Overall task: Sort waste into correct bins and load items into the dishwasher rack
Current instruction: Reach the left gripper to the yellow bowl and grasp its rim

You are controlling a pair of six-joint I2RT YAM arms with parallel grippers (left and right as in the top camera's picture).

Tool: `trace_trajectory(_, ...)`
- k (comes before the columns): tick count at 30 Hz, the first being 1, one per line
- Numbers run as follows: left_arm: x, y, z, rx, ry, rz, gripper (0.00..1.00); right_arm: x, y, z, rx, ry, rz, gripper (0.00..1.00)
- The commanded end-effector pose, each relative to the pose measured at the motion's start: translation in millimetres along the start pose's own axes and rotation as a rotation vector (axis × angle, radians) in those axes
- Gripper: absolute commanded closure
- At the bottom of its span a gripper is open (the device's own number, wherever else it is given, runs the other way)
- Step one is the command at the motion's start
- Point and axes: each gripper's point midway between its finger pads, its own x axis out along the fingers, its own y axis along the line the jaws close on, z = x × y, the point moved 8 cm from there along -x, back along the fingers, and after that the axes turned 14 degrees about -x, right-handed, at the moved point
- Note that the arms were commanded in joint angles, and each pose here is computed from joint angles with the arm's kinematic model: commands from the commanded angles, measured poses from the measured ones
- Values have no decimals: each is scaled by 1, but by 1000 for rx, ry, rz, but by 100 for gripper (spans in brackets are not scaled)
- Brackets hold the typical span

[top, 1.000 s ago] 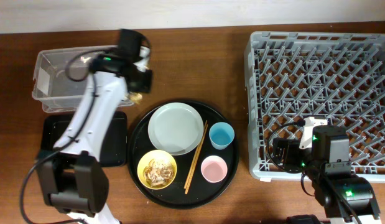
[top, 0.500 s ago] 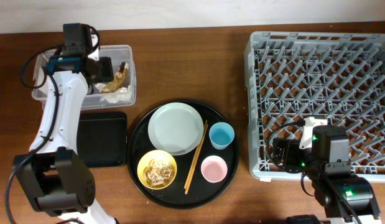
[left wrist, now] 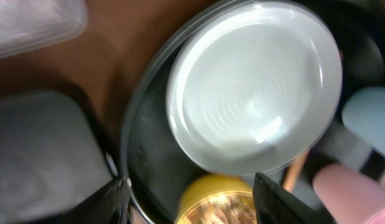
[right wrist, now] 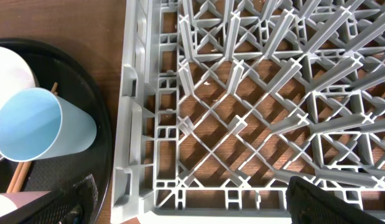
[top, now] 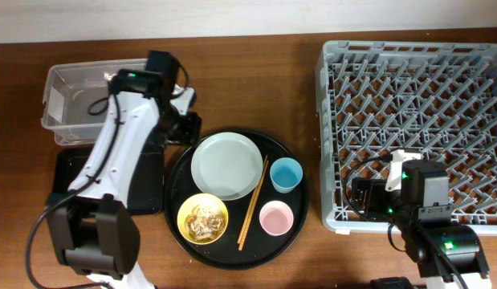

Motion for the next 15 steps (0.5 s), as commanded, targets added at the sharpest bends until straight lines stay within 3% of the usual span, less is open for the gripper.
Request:
trace_trajectory(1,0,-22,-20,-66,63,-2,37,-6,0,7,5,-30,2,2)
trace_trajectory(7,36,-39,-63,-178,220,91,38,-6,0,6,5,-22,3,2)
trace_trajectory(15,85,-47,-101,-223,287,164,38,-6,0,5,5,-15,4,2)
